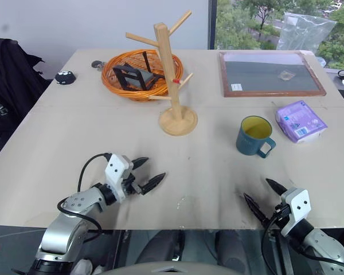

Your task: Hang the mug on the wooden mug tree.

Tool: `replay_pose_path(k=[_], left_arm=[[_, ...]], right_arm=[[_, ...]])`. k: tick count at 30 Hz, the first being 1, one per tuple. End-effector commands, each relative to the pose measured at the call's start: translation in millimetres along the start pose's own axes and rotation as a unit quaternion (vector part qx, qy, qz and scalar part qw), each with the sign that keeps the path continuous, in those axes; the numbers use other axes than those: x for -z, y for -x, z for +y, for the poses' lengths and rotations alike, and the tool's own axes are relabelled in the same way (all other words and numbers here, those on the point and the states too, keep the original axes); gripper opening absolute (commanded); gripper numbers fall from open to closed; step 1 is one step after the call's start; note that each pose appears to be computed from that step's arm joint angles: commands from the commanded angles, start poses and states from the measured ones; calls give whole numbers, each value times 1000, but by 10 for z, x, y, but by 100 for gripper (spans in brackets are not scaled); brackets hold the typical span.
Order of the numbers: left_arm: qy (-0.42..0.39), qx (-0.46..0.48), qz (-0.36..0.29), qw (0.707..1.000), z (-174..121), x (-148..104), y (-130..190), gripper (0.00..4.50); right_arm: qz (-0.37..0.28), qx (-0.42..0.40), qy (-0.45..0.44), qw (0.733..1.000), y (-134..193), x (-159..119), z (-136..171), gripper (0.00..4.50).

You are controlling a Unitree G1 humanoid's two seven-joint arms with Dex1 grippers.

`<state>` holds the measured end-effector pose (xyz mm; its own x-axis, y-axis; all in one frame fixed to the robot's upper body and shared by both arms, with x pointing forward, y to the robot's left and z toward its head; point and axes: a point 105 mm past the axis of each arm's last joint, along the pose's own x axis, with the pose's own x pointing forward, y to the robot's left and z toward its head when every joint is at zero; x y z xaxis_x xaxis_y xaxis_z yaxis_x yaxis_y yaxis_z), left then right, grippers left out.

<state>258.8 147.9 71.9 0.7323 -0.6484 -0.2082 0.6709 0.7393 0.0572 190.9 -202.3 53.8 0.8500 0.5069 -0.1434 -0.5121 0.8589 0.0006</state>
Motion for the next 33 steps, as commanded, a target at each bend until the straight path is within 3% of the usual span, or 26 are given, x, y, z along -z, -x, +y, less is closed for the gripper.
replay_pose_path(k=[1,4,21,28,33], left_arm=[[3,17,-13,1000,-120,-75,91,446],[29,39,-17,999,-227,-69,164,446],[18,52,-14,998,-235,-70,154,446],[-6,87,-34,996,-266,-237,88,446],[-18,193,-42,980,-473,-449,28,446]], right_arm=[[-21,-7,16,1000,-34,-113,2,450],[-21,-8,18,1000,-70,-120,-47,450],[-31,16,11,999,-84,-129,-56,450],[-45,176,-5,983,-163,-232,-237,450],[-49,266,5,963,-287,-402,-438,450]])
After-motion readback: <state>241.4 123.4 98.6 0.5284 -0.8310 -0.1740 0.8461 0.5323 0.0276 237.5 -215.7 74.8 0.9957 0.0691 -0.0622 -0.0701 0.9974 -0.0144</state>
